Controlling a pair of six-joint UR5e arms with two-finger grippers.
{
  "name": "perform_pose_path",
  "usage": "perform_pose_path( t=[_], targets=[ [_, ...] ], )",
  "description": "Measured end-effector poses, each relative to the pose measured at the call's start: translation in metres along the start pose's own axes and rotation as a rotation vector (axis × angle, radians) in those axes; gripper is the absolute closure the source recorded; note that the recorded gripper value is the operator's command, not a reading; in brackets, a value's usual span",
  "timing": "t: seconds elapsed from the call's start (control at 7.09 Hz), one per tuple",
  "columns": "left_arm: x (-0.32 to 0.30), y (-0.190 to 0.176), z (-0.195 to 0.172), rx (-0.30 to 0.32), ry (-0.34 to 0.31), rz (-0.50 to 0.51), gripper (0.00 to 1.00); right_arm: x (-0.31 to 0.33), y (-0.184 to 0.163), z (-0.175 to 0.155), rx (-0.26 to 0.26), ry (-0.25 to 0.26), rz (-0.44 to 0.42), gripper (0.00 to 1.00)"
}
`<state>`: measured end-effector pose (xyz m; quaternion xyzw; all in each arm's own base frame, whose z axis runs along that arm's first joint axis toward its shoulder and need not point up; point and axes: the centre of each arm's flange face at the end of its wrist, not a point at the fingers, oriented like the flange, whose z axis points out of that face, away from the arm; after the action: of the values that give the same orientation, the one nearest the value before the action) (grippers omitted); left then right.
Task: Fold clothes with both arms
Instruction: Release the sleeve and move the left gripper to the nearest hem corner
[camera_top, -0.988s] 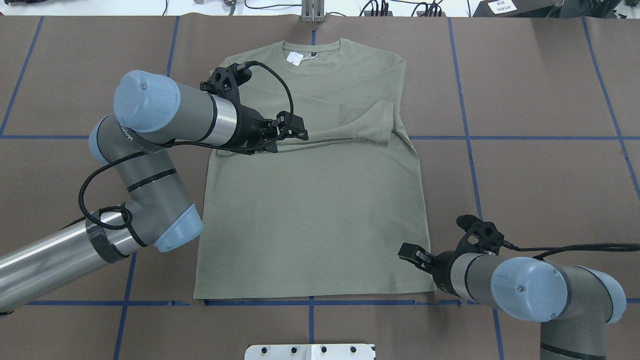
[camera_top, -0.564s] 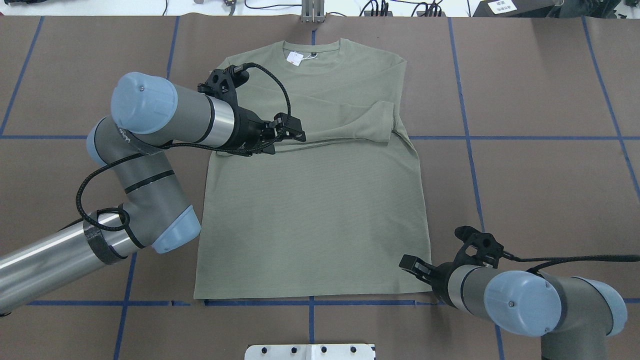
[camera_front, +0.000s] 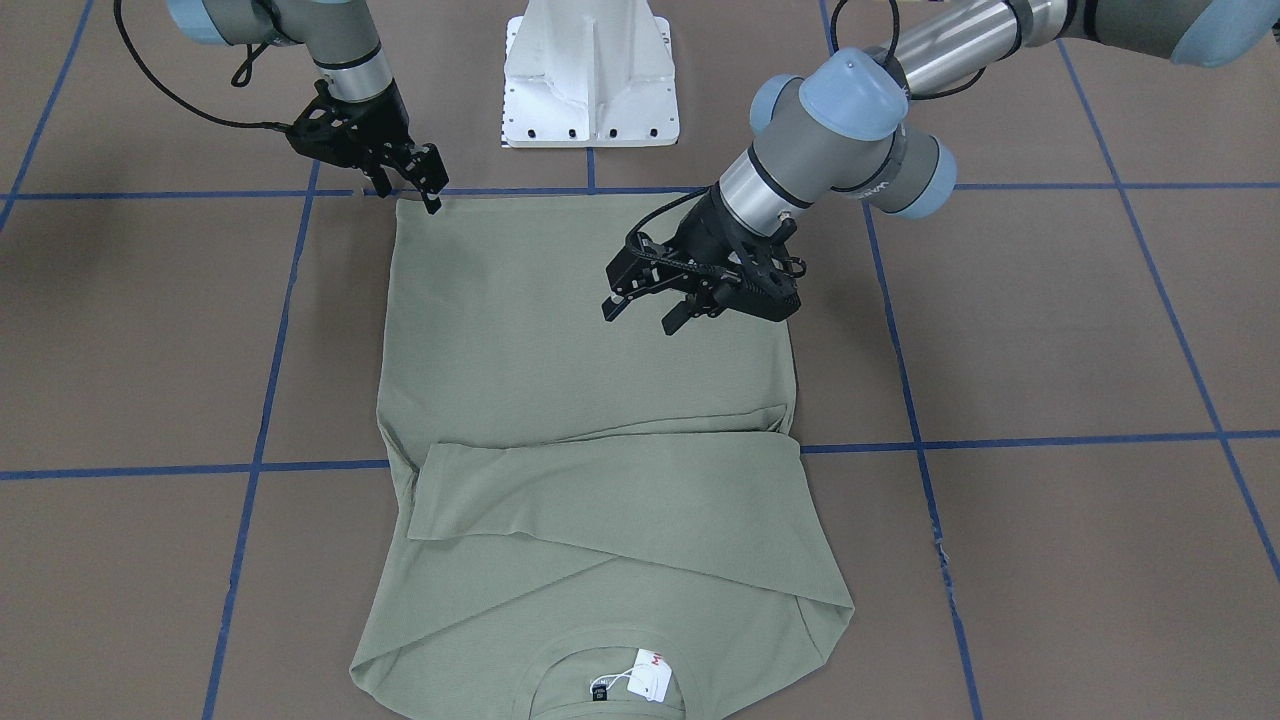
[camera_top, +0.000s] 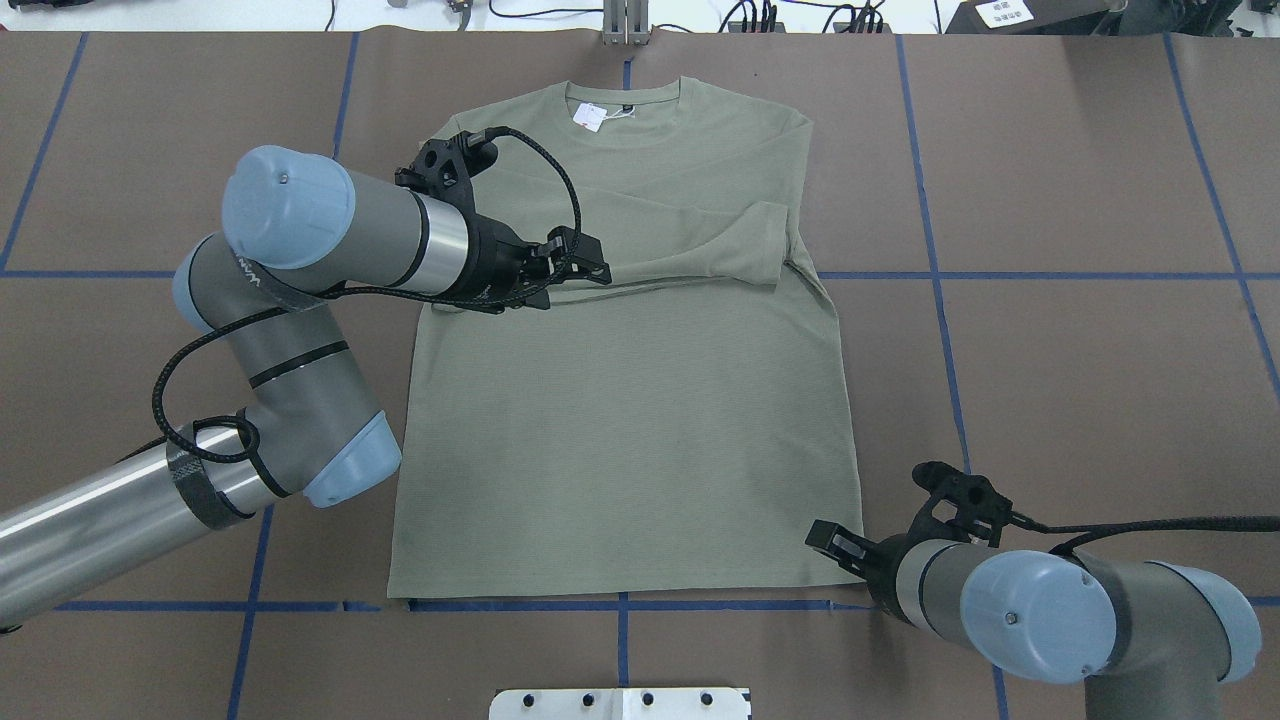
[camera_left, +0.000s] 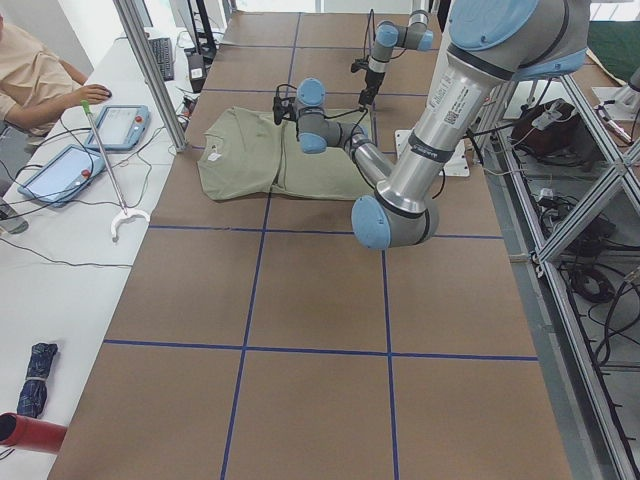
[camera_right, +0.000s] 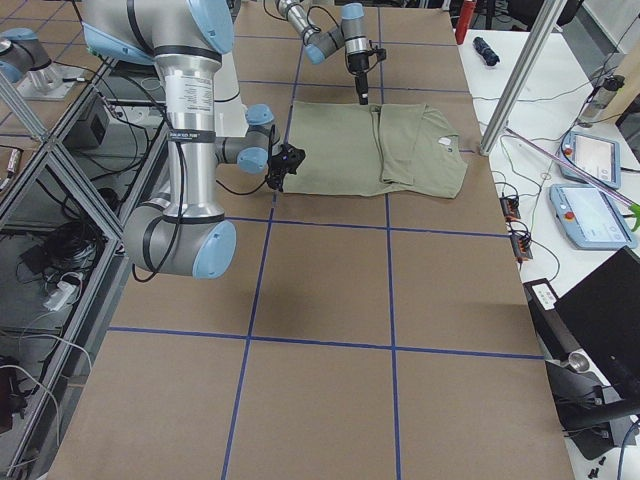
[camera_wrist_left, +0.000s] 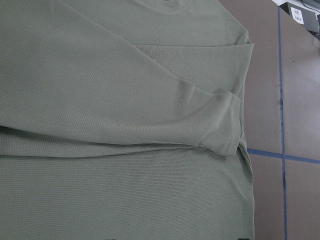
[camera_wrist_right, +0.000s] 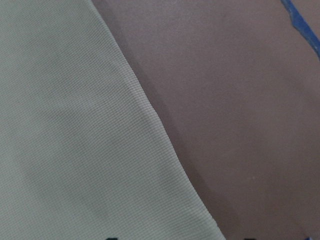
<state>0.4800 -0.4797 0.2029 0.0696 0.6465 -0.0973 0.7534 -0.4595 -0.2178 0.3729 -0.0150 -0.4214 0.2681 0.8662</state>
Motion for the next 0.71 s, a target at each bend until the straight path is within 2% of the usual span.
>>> perform_pose_path(
  t=[0.28, 0.42, 0.56, 0.71],
  targets=[
    [-0.0002, 0.0, 0.0, 0.0, 0.0, -0.001, 0.15, 0.0024, 0.0005, 0.0045, 0.003, 0.01, 0.0, 0.2],
    [-0.0004, 0.0, 0.0, 0.0, -0.001, -0.002, 0.15, 0.0042, 0.0006, 0.0077, 0.005, 0.017, -0.002, 0.39],
    [-0.0008, -0.0001, 0.0, 0.0, -0.001, -0.002, 0.15, 0.0053, 0.0005, 0.0093, 0.006, 0.021, -0.002, 0.75],
    [-0.0012, -0.0006, -0.0002, 0.001, -0.002, -0.002, 0.15, 0.0067, 0.0006, 0.0101, 0.007, 0.024, 0.002, 1.0]
  ],
)
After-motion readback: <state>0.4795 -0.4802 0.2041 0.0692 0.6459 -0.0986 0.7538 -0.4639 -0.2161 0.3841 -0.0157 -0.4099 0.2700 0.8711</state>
